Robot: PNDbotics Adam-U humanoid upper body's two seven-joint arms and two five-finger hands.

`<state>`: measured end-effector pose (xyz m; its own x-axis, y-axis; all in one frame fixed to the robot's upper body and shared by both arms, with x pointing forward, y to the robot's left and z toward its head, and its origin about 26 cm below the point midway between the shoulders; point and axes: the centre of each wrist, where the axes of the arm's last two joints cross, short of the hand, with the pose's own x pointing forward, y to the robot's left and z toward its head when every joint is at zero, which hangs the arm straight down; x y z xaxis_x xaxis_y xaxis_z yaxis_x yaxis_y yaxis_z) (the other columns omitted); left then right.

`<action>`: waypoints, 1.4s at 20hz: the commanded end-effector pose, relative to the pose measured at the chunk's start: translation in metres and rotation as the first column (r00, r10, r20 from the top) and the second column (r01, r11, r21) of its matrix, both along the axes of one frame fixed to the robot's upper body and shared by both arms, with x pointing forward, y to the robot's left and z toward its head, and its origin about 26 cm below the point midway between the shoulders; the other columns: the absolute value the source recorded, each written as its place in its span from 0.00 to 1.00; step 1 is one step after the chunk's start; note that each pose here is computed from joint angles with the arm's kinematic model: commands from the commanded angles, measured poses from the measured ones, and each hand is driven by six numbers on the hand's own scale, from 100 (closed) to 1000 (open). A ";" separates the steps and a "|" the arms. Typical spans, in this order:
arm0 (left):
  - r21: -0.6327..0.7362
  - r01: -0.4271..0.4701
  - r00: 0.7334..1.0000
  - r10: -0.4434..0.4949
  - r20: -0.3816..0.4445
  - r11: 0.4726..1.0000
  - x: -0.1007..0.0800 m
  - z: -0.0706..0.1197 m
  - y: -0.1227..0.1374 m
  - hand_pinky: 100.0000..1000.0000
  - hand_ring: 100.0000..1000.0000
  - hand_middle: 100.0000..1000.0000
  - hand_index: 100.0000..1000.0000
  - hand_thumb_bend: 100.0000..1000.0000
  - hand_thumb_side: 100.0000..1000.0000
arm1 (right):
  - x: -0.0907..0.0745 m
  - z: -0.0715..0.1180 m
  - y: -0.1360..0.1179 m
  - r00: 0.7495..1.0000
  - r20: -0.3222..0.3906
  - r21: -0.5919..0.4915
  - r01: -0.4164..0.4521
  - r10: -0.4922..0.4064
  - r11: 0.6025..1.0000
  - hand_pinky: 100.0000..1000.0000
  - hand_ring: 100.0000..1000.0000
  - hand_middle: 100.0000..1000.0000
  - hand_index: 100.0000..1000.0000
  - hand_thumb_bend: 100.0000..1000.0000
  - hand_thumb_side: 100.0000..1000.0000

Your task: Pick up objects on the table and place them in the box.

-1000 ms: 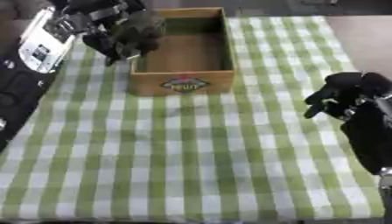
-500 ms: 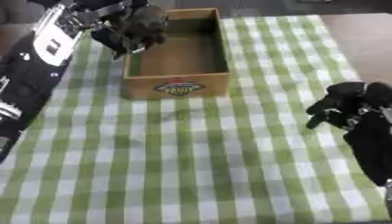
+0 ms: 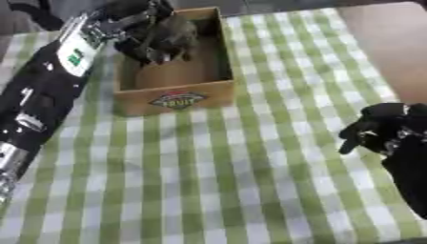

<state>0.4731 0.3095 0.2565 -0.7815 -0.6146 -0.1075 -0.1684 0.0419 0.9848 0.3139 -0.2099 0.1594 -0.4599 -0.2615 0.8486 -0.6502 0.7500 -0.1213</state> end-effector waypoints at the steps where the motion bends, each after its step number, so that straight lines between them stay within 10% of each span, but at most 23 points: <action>1: 0.038 -0.026 0.998 0.024 0.062 0.999 0.001 0.006 0.007 0.28 0.21 0.27 0.61 0.11 0.08 | -0.001 0.007 0.001 0.999 0.031 -0.012 -0.006 0.007 1.000 0.45 0.57 0.48 0.66 0.00 0.78; 15: 0.193 -0.203 0.979 0.196 0.055 0.960 0.007 -0.029 0.026 0.39 0.41 0.44 0.75 0.13 0.16 | 0.000 0.006 0.002 1.000 0.031 -0.018 -0.004 0.005 1.000 0.45 0.57 0.48 0.66 0.00 0.79; 24: 0.280 -0.205 0.966 0.240 -0.094 0.938 0.008 -0.048 0.035 0.58 0.65 0.70 0.85 0.00 0.91 | -0.001 0.004 0.001 1.000 0.021 -0.015 -0.001 0.001 1.000 0.45 0.57 0.48 0.66 0.00 0.78; 28: 0.279 -0.207 0.949 0.262 -0.177 0.938 0.008 -0.054 0.039 0.59 0.67 0.73 0.86 0.00 1.00 | -0.001 0.003 0.000 1.000 0.017 -0.013 -0.001 0.001 1.000 0.45 0.57 0.48 0.66 0.00 0.78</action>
